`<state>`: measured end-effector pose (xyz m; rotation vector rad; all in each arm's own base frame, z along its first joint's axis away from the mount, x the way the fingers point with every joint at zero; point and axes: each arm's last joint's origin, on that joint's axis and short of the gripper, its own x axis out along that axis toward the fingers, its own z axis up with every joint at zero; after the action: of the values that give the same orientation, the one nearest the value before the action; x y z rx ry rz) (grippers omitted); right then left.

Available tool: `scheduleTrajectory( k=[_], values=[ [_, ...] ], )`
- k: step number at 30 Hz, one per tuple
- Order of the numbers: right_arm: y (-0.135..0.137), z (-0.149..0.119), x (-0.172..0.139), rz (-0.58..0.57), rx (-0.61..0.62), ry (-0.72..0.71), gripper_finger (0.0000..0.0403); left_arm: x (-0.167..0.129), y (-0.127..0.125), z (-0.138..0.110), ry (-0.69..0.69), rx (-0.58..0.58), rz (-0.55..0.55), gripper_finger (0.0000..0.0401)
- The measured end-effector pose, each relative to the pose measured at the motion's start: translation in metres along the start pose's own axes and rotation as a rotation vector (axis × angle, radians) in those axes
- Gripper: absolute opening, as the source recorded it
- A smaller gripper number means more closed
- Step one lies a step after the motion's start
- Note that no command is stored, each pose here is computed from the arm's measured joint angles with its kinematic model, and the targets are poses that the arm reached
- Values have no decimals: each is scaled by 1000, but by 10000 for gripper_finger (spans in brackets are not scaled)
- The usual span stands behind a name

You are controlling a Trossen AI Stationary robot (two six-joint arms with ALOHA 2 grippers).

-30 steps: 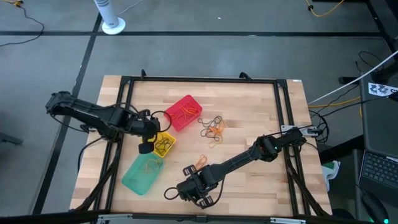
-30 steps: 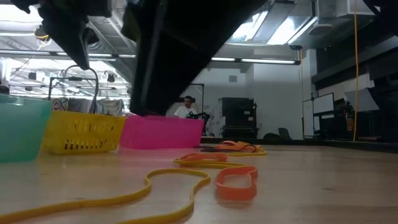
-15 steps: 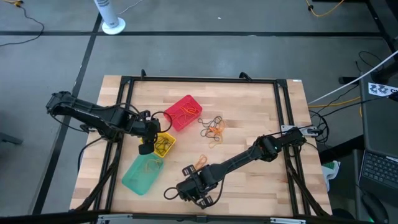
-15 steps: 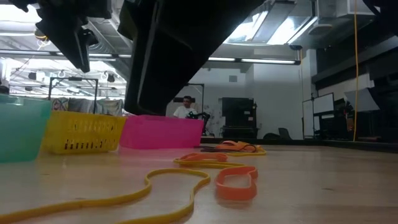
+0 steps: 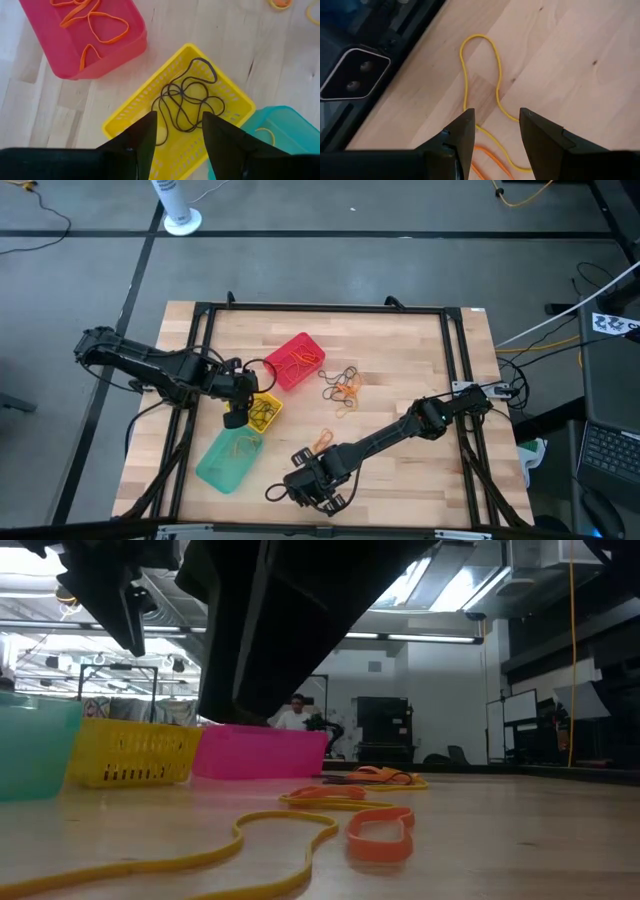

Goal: Sort rubber bands into baskets
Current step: Put the yellow rubber band into the light blue bin

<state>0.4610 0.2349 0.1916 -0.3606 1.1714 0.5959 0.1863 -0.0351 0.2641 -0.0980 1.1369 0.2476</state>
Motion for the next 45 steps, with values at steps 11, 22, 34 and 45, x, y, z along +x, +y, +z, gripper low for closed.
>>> scheduleTrajectory(
  k=[11, 22, 34, 45],
  values=[
    [22, -5, 19, -24, -48, 34, 156, 0, 0, 0, 0, -30, -1, 150],
    [16, -21, 42, -23, -16, 76, 156, 0, 0, 0, 0, -33, -1, 149],
    [13, -23, 44, -23, 14, 80, 121, 0, -1, 0, 6, -32, -14, 144],
    [7, -24, 44, -19, 93, 76, 17, -1, -4, -2, 70, -75, -153, 143]
  ],
)
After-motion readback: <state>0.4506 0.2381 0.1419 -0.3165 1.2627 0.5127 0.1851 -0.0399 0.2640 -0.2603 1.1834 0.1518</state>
